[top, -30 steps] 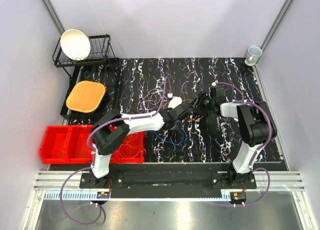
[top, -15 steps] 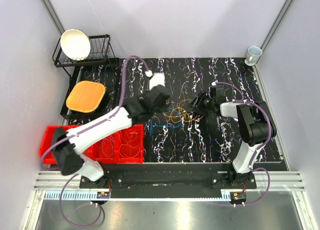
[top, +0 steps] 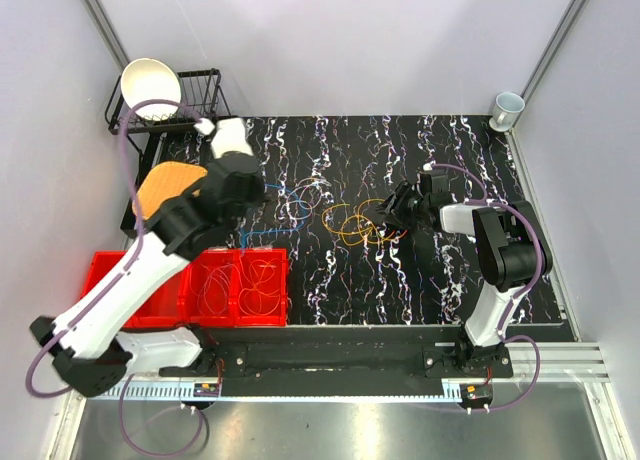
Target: Untangle the cables
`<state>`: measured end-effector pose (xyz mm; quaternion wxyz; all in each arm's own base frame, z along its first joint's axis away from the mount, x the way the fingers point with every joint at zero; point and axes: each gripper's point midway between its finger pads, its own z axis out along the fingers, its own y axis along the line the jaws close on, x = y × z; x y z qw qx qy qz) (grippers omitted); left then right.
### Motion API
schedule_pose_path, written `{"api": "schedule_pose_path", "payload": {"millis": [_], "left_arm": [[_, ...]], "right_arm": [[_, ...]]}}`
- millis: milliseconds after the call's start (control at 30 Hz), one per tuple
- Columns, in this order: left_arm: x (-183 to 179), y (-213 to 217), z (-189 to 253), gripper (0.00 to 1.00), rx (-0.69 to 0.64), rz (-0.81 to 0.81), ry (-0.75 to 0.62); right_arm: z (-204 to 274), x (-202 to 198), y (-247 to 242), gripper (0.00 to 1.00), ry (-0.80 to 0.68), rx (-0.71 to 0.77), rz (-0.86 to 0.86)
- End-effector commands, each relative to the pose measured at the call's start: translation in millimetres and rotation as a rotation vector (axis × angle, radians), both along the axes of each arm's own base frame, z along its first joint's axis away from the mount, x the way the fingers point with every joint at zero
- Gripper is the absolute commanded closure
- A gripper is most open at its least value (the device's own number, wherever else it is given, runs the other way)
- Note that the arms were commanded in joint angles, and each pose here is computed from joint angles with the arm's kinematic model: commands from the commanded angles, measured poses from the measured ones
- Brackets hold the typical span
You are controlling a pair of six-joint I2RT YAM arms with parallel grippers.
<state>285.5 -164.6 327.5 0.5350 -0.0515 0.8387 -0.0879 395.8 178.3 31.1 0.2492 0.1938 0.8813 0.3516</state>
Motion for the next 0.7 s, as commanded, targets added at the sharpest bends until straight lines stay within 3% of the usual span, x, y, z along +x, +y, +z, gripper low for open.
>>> {"api": "schedule_pose_path", "payload": {"millis": [0, 333, 667], "left_arm": [[-13, 57, 26, 1.00, 0.045, 0.139, -0.066], [-56, 157, 19, 1.00, 0.139, 0.449, -0.079], [-80, 211, -29, 1.00, 0.194, 0.684, 0.019]], "right_arm": [[9, 8, 9, 0.47, -0.033, 0.017, 0.019], [9, 8, 10, 0.47, -0.030, 0.023, 0.021], [12, 7, 9, 0.47, -0.035, 0.023, 0.023]]}}
